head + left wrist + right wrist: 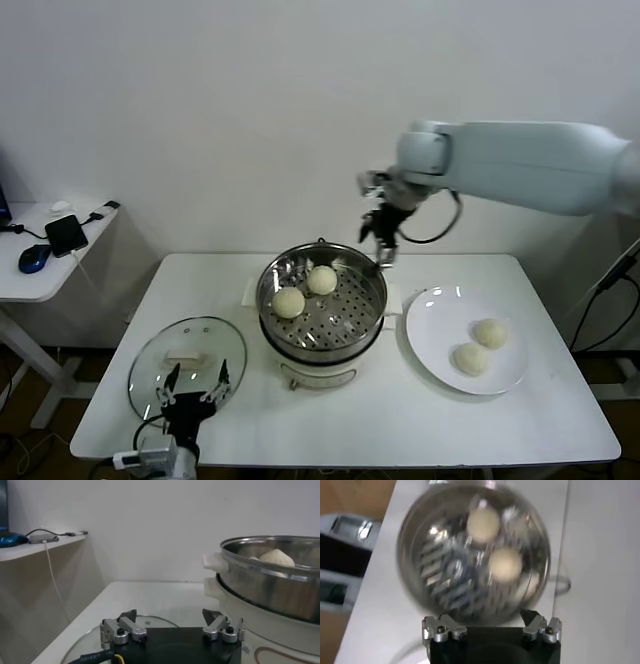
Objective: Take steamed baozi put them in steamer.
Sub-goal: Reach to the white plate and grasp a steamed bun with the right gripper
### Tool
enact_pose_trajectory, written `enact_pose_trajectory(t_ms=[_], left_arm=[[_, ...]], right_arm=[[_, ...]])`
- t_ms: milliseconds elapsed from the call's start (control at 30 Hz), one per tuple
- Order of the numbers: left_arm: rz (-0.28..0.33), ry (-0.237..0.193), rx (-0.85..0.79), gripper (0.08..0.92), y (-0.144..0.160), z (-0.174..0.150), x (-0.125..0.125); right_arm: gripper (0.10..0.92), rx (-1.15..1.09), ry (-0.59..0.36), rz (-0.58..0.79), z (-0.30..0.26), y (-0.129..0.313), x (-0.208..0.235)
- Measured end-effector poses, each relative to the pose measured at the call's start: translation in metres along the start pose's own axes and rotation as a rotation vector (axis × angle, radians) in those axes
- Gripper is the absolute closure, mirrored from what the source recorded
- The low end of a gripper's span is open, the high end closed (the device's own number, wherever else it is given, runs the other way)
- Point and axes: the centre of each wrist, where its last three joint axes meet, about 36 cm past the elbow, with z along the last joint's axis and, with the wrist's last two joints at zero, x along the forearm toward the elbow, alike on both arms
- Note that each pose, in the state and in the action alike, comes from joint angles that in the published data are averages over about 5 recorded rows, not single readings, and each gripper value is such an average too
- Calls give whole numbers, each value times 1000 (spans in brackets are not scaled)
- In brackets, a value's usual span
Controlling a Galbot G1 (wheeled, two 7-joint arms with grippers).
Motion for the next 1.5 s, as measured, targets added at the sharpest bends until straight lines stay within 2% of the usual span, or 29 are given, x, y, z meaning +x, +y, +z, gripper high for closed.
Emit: enact_pose_trajectory(t_ms=[233, 500, 900, 1300, 1500], left_arm=[[-6, 1, -2, 177, -1, 0, 1], [-11, 7, -4, 177, -1, 3, 4], [-22, 17, -6, 177, 1, 8, 6], [-21, 18, -11, 177, 1, 10, 7], [-20, 19, -12, 177, 1, 9, 7]], right_arm=[[199, -76, 45, -49, 93, 53, -42], [200, -123, 86, -71, 139, 91, -101], [200, -175, 127, -51, 155, 115, -163], [200, -204, 135, -25, 151, 124, -203], [280, -207, 132, -20, 150, 126, -210]])
